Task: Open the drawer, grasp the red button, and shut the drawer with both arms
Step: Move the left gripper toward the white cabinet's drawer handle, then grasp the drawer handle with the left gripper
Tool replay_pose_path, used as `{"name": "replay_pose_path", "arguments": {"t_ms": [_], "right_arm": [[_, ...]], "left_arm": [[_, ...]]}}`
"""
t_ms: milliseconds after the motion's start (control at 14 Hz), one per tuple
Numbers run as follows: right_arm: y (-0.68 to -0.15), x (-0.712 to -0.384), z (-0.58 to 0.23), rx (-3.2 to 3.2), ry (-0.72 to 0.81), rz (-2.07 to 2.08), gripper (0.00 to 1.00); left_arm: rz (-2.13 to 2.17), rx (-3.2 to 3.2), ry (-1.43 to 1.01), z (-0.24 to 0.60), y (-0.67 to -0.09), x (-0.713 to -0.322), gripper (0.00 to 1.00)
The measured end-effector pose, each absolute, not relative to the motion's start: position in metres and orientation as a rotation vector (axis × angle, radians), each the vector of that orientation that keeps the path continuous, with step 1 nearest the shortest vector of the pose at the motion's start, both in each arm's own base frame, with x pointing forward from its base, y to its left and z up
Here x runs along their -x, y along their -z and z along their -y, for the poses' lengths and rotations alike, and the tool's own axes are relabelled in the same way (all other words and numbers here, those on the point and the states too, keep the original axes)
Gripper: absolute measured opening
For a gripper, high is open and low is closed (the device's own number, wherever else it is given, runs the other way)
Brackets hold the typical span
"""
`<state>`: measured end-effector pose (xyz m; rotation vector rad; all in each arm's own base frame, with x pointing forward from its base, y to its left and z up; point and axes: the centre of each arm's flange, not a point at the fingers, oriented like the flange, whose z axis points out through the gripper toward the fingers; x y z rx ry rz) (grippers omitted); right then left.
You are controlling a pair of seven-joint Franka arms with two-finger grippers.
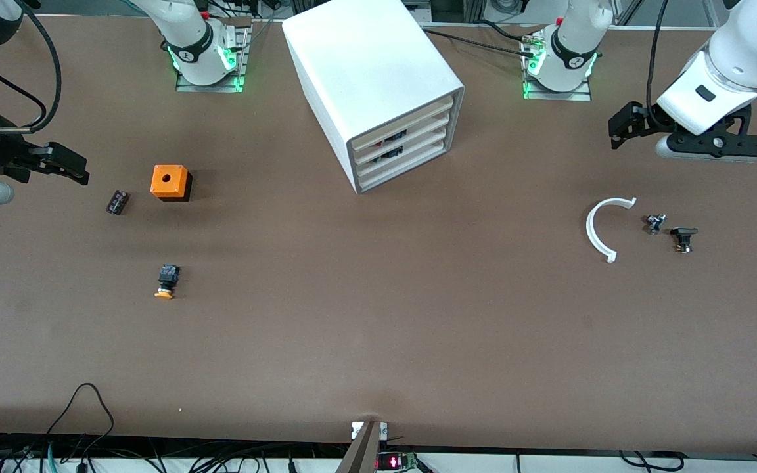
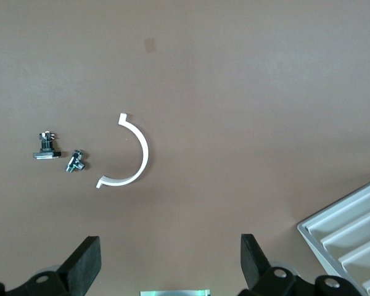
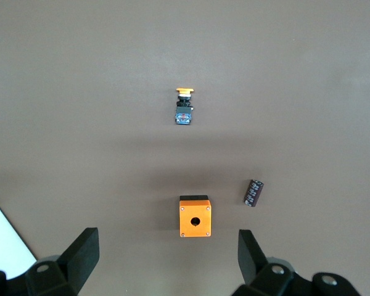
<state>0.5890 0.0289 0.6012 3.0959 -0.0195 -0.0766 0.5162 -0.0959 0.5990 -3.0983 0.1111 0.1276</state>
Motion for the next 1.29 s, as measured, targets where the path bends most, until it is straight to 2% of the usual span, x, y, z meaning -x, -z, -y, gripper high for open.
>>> {"name": "replay_pose_path", "arguments": {"t_ms": [714, 1071, 1286], "right_arm": [[-0.600, -0.590, -0.029, -3.096, 0.078, 0.019, 1.00], [-0.600, -0.590, -0.029, -3.096, 0.078, 0.019, 1.00], [-0.600, -0.590, -0.029, -3.096, 0.078, 0.019, 1.00]], "left_arm": [[-0.213, 3.153, -0.303, 0.137, -0.583, -0.507, 1.00], [-0.316, 3.340, -0.508, 0.165, -0.553, -0.514, 1.00], [-0.486, 3.447, -0.707, 0.190, -0.512, -0.522, 1.00]]}}
